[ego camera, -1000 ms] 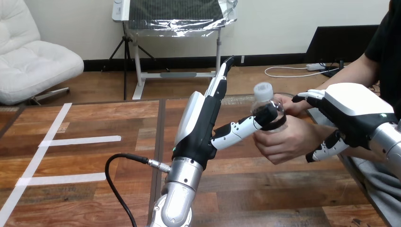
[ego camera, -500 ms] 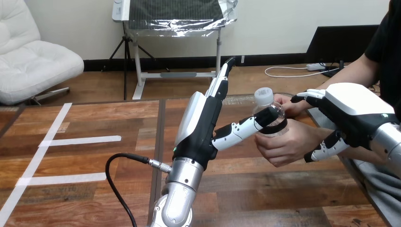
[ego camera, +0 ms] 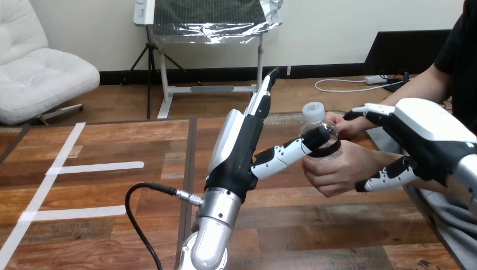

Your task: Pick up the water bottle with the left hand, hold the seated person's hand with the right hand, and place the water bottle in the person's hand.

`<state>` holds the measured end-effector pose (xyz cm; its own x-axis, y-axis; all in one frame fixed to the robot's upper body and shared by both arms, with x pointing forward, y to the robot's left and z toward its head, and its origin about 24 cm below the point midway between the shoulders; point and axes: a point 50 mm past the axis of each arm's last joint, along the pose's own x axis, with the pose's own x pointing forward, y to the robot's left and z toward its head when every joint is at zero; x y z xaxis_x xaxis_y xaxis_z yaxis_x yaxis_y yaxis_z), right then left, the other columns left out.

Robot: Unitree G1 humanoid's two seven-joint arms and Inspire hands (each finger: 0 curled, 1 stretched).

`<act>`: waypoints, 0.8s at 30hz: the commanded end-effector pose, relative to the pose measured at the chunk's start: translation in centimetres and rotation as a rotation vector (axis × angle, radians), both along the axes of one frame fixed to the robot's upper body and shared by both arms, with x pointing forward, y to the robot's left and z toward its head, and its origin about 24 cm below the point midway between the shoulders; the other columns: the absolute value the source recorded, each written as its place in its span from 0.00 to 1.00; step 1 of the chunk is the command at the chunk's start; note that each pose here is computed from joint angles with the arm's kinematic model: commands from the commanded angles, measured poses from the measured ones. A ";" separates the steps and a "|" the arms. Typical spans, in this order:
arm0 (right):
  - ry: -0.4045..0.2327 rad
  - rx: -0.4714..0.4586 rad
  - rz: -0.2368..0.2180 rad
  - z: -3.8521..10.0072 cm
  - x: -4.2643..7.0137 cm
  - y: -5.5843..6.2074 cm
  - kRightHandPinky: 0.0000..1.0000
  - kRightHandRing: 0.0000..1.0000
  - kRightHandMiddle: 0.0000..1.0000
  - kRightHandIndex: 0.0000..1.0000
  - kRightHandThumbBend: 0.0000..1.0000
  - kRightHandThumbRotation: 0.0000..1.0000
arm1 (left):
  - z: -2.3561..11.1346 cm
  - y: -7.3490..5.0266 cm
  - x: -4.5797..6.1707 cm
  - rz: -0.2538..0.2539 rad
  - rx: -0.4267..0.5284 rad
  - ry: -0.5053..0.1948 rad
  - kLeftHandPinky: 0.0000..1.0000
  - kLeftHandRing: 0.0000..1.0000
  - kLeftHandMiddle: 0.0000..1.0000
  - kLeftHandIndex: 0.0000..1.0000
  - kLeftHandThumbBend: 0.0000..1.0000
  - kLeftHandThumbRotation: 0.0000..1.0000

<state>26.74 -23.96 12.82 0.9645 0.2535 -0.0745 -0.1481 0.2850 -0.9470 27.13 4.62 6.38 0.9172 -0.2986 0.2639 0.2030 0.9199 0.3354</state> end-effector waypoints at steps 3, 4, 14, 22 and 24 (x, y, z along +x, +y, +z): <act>-0.254 0.203 0.021 2.6 -2.0 2.0 0.77 0.85 0.88 0.81 0.64 0.00 | 2.0 0.4 -0.9 0.024 -0.148 -0.096 0.99 1.00 1.00 1.00 0.79 0.72; -0.269 0.216 0.020 2.6 -2.2 2.2 0.76 0.85 0.88 0.81 0.62 0.00 | 2.0 0.5 -1.0 0.027 -0.154 -0.097 0.98 1.00 1.00 1.00 0.76 0.73; -0.410 0.394 0.000 1.7 -4.1 4.1 0.72 0.81 0.84 0.77 0.44 0.00 | 2.0 1.2 -3.1 0.038 -0.287 -0.105 0.94 0.97 0.98 0.96 0.58 0.78; -0.485 0.560 -0.007 0.5 -5.4 5.9 0.71 0.80 0.82 0.75 0.34 0.00 | 1.7 2.0 -4.8 0.074 -0.364 -0.144 0.91 0.93 0.94 0.92 0.51 0.81; -0.503 0.596 0.001 0.2 -5.6 6.3 0.71 0.80 0.82 0.75 0.33 0.00 | 1.6 2.2 -5.3 0.091 -0.373 -0.153 0.90 0.92 0.94 0.92 0.50 0.81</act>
<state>21.57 -18.70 12.39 0.8969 0.1402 0.4195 0.2041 0.7102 -0.6738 22.46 6.75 6.11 0.9150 -0.1564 0.3718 0.1374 0.9875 0.0771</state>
